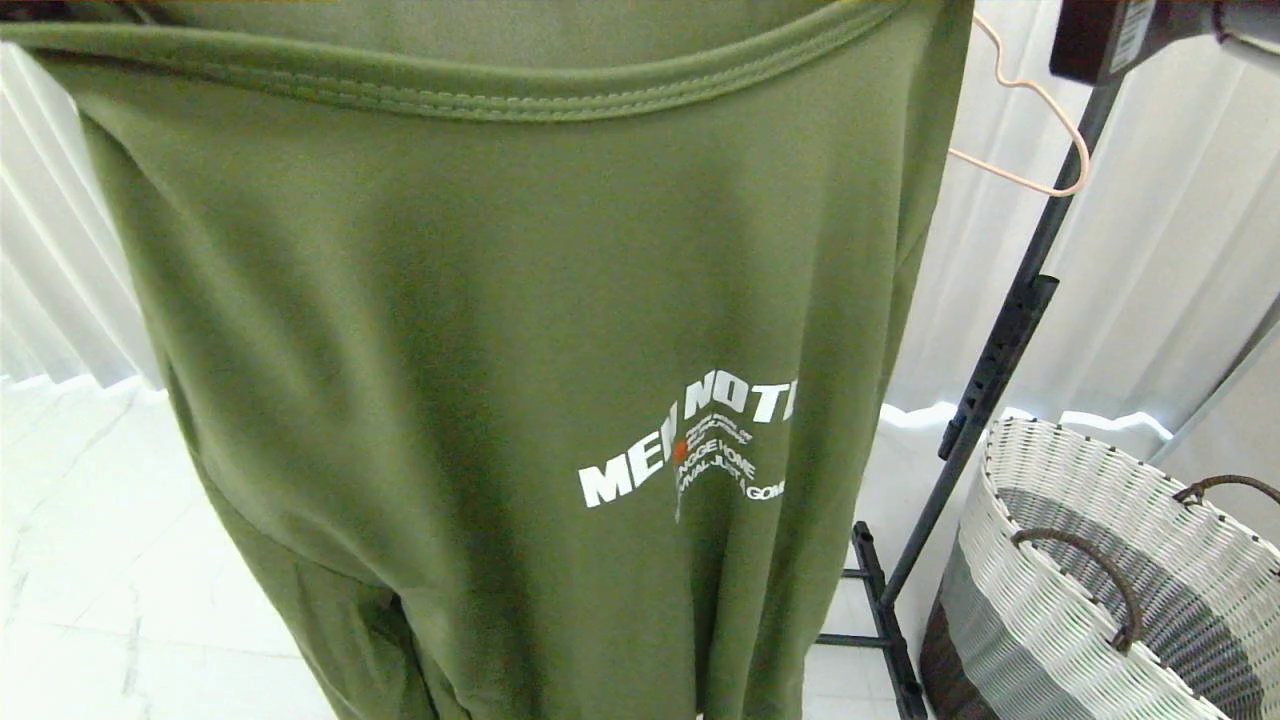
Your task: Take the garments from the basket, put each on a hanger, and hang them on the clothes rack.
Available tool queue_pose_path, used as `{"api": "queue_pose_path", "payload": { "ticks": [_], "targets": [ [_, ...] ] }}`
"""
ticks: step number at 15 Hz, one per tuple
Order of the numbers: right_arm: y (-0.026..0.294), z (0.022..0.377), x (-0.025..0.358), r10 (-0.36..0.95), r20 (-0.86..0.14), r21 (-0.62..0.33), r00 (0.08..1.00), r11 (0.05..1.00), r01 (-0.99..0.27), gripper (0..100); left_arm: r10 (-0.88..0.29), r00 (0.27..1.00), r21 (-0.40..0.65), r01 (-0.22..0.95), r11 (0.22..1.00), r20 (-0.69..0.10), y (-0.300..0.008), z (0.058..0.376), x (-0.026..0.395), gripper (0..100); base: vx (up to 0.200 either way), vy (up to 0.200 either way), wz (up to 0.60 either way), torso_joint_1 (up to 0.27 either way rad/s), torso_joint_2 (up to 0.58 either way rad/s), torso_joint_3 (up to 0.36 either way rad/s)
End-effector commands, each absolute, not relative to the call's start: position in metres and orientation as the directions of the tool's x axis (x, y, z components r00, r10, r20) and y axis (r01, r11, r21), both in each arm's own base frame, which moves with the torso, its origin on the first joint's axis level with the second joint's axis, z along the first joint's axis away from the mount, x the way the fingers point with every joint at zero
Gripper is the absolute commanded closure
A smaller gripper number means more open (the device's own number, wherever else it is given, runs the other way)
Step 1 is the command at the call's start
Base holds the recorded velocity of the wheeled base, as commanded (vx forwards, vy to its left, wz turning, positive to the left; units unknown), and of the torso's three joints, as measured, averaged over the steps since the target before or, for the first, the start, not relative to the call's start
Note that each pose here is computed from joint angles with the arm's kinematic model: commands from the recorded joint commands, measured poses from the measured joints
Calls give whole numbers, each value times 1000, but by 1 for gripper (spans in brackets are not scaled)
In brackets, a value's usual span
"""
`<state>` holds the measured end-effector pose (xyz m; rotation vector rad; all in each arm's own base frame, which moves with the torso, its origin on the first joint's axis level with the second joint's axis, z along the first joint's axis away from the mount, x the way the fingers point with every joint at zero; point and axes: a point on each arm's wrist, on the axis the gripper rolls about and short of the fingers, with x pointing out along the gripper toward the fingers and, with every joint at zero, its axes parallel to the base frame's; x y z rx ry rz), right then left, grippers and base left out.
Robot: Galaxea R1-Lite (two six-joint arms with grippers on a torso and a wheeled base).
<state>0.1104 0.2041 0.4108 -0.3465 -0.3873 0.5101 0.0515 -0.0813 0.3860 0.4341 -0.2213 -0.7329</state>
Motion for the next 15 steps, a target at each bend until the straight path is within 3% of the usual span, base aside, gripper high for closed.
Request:
{"api": "queue_pose_path", "payload": {
  "ticks": [1, 6, 9, 11, 15],
  "targets": [
    [211, 407, 114, 534, 255, -420, 806, 812, -405, 100, -719, 695, 463, 628, 626, 29, -89, 385, 51, 100, 0, 0, 0, 0, 0, 0],
    [193, 413, 113, 501, 269, -408, 823, 833, -373, 100, -722, 692, 462, 632, 622, 26, -106, 386, 58, 100, 0, 0, 0, 0, 0, 0],
    [163, 420, 103, 485, 242, -429, 840, 830, -356, 100, -600, 789, 416, 506, 755, 130, -142, 397, 97, 100, 0, 0, 0, 0, 0, 0],
    [147, 413, 94, 498, 194, -458, 846, 808, -371, 100, -521, 839, 385, 433, 815, 158, -164, 392, 114, 100, 0, 0, 0, 0, 0, 0],
    [142, 406, 91, 504, 168, -474, 847, 795, -379, 100, -469, 864, 358, 385, 850, 182, -176, 389, 122, 100, 0, 0, 0, 0, 0, 0]
  ]
}}
